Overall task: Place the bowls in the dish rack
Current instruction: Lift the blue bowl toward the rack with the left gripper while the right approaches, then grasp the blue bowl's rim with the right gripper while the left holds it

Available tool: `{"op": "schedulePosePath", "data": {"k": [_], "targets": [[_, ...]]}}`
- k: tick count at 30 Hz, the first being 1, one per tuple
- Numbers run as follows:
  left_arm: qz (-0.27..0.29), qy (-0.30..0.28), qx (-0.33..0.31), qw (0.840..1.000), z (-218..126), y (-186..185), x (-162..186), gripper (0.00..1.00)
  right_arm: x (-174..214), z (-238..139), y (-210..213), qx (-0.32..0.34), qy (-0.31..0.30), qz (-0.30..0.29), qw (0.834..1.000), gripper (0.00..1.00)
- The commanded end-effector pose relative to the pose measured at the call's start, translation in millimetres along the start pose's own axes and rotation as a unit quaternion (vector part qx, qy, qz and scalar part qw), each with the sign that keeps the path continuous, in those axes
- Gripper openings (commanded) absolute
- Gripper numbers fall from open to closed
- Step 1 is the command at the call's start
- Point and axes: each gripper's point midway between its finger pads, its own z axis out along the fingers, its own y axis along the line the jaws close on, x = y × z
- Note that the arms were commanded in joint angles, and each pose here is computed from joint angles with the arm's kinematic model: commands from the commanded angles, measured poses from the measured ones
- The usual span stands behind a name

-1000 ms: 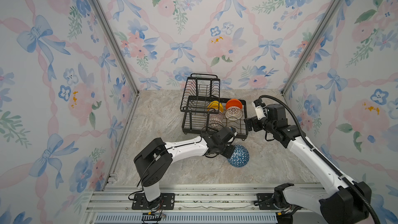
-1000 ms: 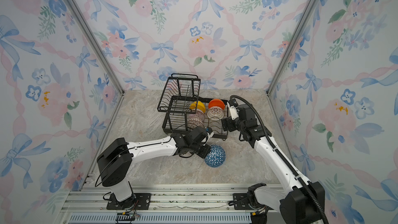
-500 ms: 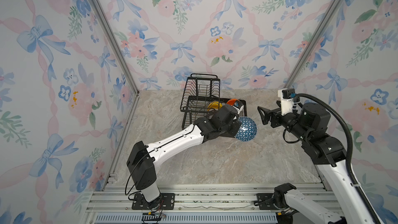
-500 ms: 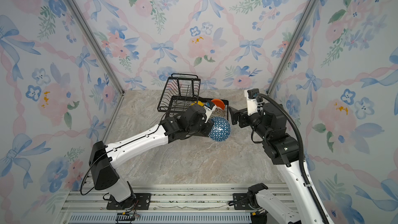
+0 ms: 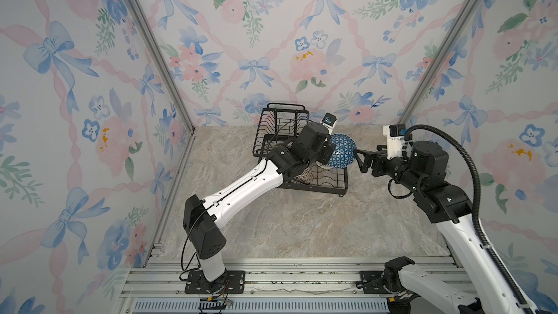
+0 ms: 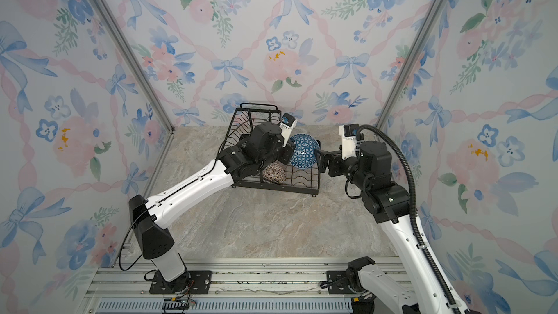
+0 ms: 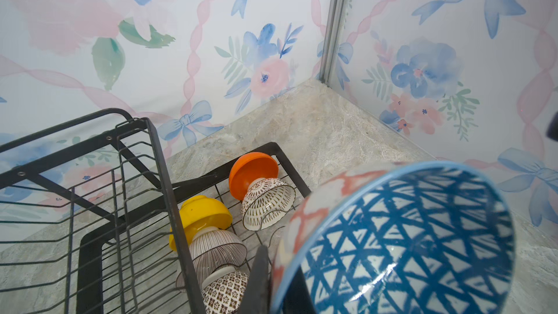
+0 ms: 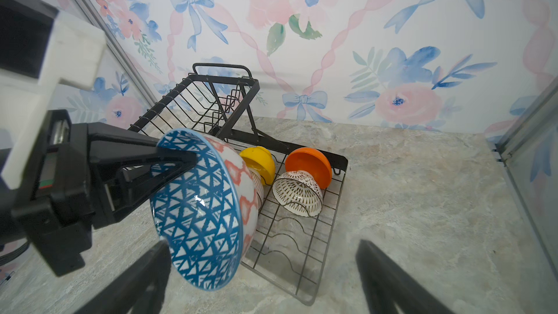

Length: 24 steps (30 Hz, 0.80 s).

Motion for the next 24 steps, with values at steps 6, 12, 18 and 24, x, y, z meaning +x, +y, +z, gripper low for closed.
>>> {"op": "schedulePosePath", "data": {"k": [6, 12, 18, 24], "targets": [[-0.003, -0.033, -0.001, 0.999, -5.7, 0.1, -24.1, 0.00, -3.1, 32.0, -3.3, 0.005, 0.003, 0.060, 0.998, 0.90], [-0.004, -0.032, 0.007, 0.999, -2.5, -3.9, -23.6, 0.00, 6.4, 45.9, -5.8, 0.015, 0.024, 0.070, 0.997, 0.76], [-0.004, -0.031, 0.014, 0.999, -0.9, -6.9, -23.6, 0.00, 13.4, 56.9, -4.9, 0.020, 0.037, 0.073, 0.996, 0.66], [-0.006, -0.031, 0.022, 0.999, -1.8, -9.4, -23.3, 0.00, 16.4, 65.0, -3.1, 0.020, 0.044, 0.072, 0.996, 0.56]]}}
